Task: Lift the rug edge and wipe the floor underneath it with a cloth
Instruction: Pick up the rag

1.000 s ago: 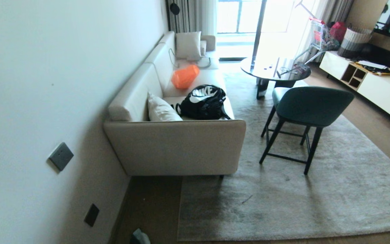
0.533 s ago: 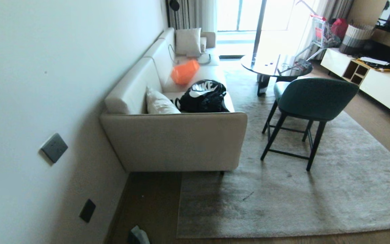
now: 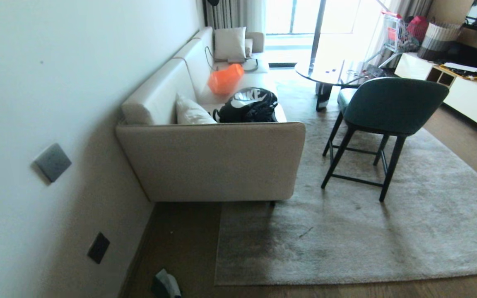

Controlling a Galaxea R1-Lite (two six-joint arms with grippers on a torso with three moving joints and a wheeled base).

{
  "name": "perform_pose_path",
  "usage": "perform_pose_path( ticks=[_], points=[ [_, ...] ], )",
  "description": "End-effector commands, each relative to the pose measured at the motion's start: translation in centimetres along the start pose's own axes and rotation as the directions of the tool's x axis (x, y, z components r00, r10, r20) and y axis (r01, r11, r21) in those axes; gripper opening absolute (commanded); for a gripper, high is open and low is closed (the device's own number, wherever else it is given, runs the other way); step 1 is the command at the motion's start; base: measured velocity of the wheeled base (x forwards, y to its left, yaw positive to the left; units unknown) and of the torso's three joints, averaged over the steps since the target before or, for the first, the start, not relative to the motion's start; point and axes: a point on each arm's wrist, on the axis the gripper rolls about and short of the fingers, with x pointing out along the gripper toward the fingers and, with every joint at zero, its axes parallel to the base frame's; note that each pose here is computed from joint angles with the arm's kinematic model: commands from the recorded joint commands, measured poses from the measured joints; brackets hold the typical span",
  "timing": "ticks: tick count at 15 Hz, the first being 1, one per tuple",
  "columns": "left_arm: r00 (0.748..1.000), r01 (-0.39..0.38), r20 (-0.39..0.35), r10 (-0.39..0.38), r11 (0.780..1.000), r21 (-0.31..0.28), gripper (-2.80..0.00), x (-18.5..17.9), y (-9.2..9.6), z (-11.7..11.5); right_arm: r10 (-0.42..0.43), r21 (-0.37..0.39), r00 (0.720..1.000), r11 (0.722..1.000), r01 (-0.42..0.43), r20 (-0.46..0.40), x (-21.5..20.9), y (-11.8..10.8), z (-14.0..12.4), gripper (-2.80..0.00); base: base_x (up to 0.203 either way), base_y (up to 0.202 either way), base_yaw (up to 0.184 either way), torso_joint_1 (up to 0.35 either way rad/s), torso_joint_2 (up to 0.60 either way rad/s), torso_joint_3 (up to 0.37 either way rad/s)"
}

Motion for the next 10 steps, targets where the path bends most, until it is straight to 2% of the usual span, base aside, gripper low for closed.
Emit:
perform_pose_path(
  ticks=[1,10],
  points=[
    [1.000,0.000,0.000,0.000,1.000,-0.001,-2.80,0.00,0.00,-0.01,0.000,0.000,1.000,1.000,0.000,-0.001,0.01,0.00,0.01,-2.80,0.000,0.000,0.000,-0.121,0.50,0.368],
    [1.000,0.000,0.000,0.000,1.000,0.000,-2.80,0.00,0.00,-0.01,0.000,0.001,1.000,1.000,0.000,-0.001,0.01,0.00,0.01,-2.80,0.000,0.000,0.000,-0.071,0.47,0.390]
  ],
)
